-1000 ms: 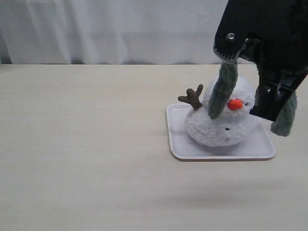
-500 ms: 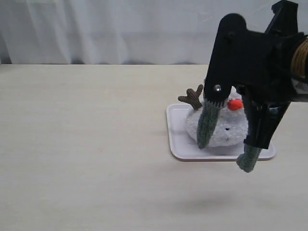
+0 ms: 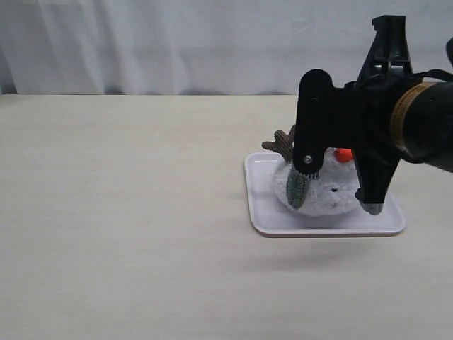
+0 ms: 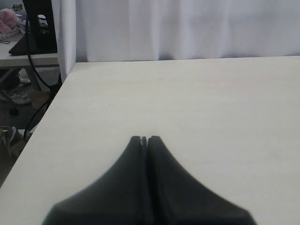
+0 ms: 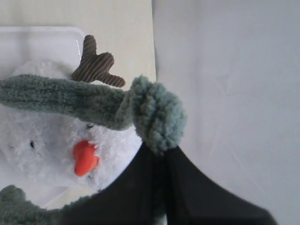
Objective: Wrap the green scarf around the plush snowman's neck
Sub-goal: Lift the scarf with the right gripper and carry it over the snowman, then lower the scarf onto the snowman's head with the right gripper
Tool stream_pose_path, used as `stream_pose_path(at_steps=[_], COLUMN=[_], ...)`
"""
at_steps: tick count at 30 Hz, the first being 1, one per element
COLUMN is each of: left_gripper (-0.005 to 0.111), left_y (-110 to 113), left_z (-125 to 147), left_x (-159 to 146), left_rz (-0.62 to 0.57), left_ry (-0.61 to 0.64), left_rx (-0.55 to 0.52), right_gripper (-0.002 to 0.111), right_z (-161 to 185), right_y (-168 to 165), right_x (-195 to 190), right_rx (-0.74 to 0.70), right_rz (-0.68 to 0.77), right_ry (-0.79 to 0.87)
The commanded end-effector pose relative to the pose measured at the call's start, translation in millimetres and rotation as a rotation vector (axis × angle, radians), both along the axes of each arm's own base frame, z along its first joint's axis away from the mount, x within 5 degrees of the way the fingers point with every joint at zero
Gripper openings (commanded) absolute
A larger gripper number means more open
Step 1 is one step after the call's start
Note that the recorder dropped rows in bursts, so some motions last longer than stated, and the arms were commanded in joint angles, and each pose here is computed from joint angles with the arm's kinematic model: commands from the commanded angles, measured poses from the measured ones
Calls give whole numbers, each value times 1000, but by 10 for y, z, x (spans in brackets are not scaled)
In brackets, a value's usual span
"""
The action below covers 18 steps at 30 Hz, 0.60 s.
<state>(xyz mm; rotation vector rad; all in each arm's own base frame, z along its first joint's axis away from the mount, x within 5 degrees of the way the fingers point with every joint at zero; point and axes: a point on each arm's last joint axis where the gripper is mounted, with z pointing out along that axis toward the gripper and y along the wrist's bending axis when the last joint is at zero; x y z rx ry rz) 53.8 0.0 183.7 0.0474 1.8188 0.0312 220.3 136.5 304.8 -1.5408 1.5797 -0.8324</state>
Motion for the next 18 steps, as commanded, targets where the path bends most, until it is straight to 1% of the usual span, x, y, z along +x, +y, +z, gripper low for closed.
stream_pose_path(at_steps=[1,7,10,14,18], left_gripper=[0,0,0,0,0], left_y=[1,1,1,1,1], left_z=[3,3,3,3,3], left_x=[2,2,2,2,2], left_rz=[5,5,5,5,5], left_ry=[-13,-13,-13,-13,-13], left_rx=[-7,-7,-7,-7,-7], right_gripper=[4,4,4,4,4], right_z=[-130,-222,-232,-248,-280], right_y=[36,163,178,85,-75], right_x=[88,147,176,272,379], right_rx=[-23,-27,-59,-40,-20], right_rz=[9,97,114,53,-30], right_ry=[26,28,5,-10,1])
